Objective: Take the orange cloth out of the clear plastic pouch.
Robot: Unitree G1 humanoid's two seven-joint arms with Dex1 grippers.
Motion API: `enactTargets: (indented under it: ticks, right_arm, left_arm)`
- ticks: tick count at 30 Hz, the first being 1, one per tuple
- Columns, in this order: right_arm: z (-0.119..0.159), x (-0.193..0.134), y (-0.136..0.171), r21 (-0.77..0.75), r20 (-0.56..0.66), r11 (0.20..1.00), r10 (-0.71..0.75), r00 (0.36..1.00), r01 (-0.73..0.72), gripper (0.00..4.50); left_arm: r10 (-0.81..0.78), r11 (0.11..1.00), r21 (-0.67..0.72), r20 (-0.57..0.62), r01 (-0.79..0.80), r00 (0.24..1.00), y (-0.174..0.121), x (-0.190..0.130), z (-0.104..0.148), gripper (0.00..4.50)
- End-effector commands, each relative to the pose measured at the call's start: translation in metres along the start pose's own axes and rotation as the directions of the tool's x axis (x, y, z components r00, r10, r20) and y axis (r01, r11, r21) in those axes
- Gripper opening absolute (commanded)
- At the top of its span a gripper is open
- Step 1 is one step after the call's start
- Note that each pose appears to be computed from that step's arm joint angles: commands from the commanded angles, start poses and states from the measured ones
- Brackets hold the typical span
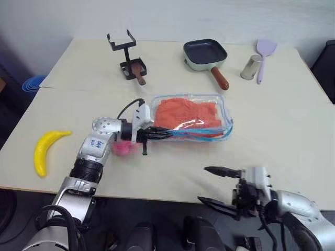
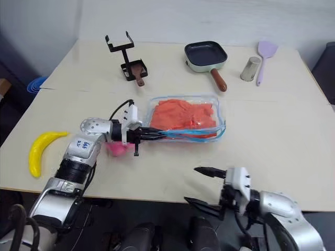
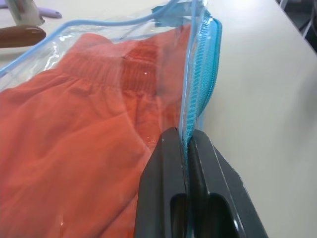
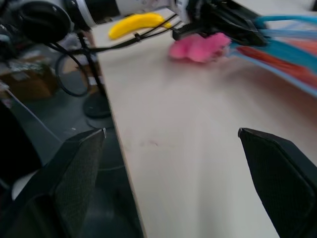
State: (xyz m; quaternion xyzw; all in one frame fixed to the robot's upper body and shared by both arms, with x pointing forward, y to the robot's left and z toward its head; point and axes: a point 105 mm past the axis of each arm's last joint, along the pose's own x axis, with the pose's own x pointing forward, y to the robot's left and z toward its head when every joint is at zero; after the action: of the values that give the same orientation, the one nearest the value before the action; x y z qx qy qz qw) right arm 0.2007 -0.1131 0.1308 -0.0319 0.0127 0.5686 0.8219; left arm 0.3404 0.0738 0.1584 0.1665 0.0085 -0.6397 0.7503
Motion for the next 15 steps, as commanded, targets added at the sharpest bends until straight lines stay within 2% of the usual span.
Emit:
enactTargets:
  ticks: [1,3,6,10,15]
  right_arm:
    - [0.006,0.008,0.003,-0.013,0.007,1.000,0.006,1.000,-0.006,4.50]
    - [0.004,0.002,-0.002,-0.045,-0.006,0.999,-0.019,1.000,0.018,4.50]
    - [0.003,-0.010,-0.008,-0.103,-0.003,0.993,-0.056,0.998,0.056,4.50]
    - [0.002,-0.036,-0.019,-0.181,0.016,0.972,-0.147,0.989,0.147,4.50]
    - [-0.005,-0.043,-0.017,-0.166,-0.004,0.977,-0.140,0.990,0.137,4.50]
  left_arm:
    - [0.014,0.998,0.055,-0.024,-0.013,1.000,-0.005,0.000,0.003,0.05]
    - [0.023,0.995,0.096,-0.056,-0.018,0.998,-0.007,0.002,-0.001,0.05]
    - [0.005,0.991,0.134,-0.111,0.010,0.994,-0.014,0.006,-0.010,0.68]
    - [0.021,0.989,0.150,-0.042,-0.015,0.999,-0.015,0.015,0.001,1.85]
    - [0.072,0.988,0.138,-0.021,-0.068,0.997,-0.007,0.015,0.003,3.28]
